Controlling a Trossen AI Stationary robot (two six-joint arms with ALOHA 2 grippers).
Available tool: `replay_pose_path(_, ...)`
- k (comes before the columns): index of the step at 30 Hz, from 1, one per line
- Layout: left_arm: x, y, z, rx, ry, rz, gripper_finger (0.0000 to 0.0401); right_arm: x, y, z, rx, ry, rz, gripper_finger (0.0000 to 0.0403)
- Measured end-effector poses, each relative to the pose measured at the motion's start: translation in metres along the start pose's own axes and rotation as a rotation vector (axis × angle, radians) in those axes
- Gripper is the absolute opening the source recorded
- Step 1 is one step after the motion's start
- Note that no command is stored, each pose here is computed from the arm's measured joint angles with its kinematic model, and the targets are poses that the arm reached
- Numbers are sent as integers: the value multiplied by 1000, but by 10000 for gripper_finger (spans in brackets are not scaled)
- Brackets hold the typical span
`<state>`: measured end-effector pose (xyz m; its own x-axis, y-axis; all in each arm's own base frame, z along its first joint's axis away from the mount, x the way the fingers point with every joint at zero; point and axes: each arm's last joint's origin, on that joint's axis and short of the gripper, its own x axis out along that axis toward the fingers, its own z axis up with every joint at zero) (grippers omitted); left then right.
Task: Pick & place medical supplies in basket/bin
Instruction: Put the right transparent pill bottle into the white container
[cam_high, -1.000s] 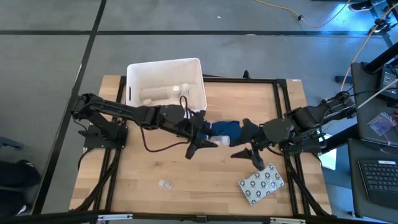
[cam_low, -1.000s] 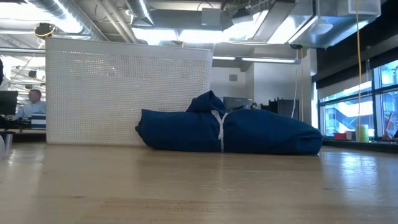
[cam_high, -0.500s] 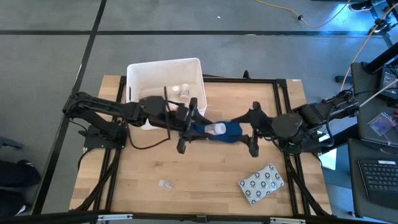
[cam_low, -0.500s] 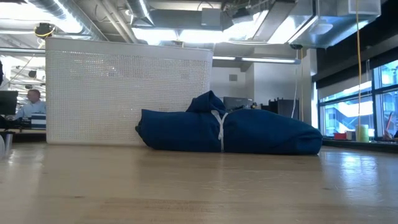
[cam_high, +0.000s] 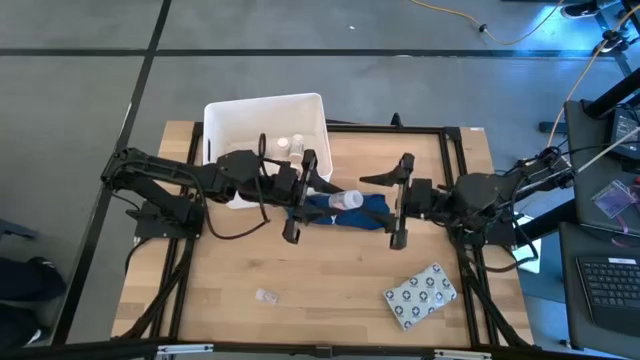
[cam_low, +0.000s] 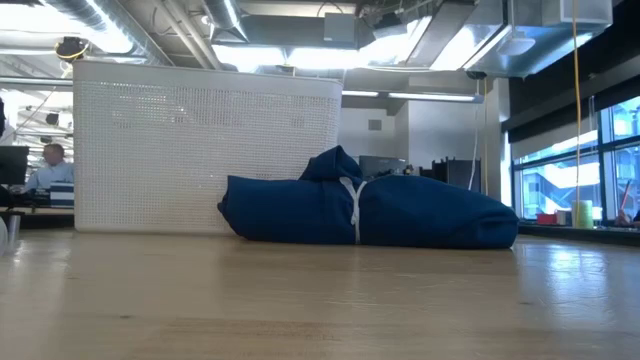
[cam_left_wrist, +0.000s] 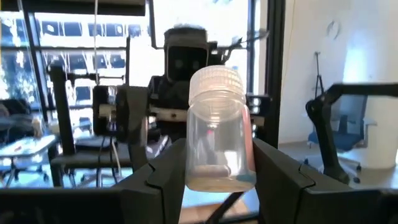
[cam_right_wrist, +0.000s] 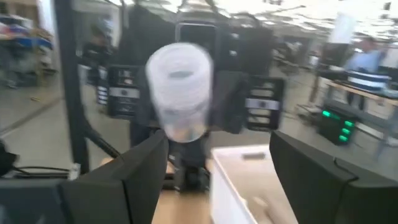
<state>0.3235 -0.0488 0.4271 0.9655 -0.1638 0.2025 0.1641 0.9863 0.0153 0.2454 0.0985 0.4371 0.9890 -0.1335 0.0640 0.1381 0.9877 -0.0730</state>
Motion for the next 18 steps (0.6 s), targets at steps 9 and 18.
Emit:
replay_pose_path(9, 0, 0, 5, 5, -47, -5, 160, 6, -5, 8, 40, -112, 142, 280)
replay_pose_path(18, 0, 0, 6, 30, -61, -4, 160, 22, -9, 2, 39, -132, 161, 280)
